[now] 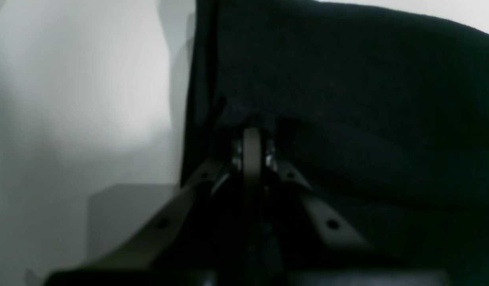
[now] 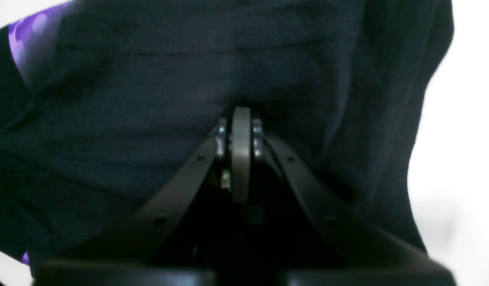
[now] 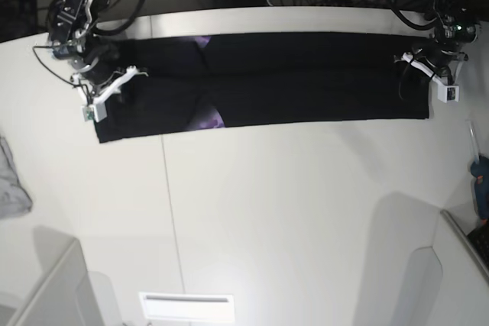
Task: Fold the T-shirt properly
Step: 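Regrasp the strip ends with both grippers and straighten it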
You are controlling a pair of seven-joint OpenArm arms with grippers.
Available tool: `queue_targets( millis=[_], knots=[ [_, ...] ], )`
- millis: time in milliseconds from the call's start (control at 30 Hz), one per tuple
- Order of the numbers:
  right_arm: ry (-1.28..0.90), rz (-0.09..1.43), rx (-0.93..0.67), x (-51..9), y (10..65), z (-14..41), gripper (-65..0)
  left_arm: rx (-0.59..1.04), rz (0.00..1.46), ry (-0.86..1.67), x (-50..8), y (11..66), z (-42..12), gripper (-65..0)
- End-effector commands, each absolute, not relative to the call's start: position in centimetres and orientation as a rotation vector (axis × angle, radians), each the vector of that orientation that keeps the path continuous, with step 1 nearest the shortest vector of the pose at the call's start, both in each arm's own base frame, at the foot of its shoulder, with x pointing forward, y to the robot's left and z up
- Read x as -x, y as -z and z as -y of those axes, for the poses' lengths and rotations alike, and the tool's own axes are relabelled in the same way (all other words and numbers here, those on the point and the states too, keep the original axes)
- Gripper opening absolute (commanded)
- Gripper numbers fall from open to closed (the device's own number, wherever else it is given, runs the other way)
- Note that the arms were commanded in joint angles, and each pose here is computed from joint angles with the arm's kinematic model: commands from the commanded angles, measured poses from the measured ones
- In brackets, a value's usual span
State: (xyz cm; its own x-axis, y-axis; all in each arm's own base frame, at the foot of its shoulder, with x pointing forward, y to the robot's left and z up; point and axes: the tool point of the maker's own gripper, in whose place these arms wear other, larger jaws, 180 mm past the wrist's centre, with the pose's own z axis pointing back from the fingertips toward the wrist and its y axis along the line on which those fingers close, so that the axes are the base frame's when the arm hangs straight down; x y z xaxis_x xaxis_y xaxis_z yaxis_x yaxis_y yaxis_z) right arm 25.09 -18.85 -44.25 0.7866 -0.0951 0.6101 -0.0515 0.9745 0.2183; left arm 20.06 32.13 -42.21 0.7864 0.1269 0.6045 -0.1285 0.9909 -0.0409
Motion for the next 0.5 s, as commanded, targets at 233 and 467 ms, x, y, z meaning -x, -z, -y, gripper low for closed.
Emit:
queue_targets(
  millis=[233, 467],
  knots=[
    [0.002, 0.627, -0.174, -27.5, 44.8, 19.9, -65.0, -0.007, 0.677, -0.138, -23.4, 41.5, -30.9, -65.0],
    [-0.037, 0.681, -0.126, -27.8, 42.1, 20.3, -65.0, -0.035, 0.735, -0.114, -24.3, 39.3, -31.1, -65.0]
  ],
)
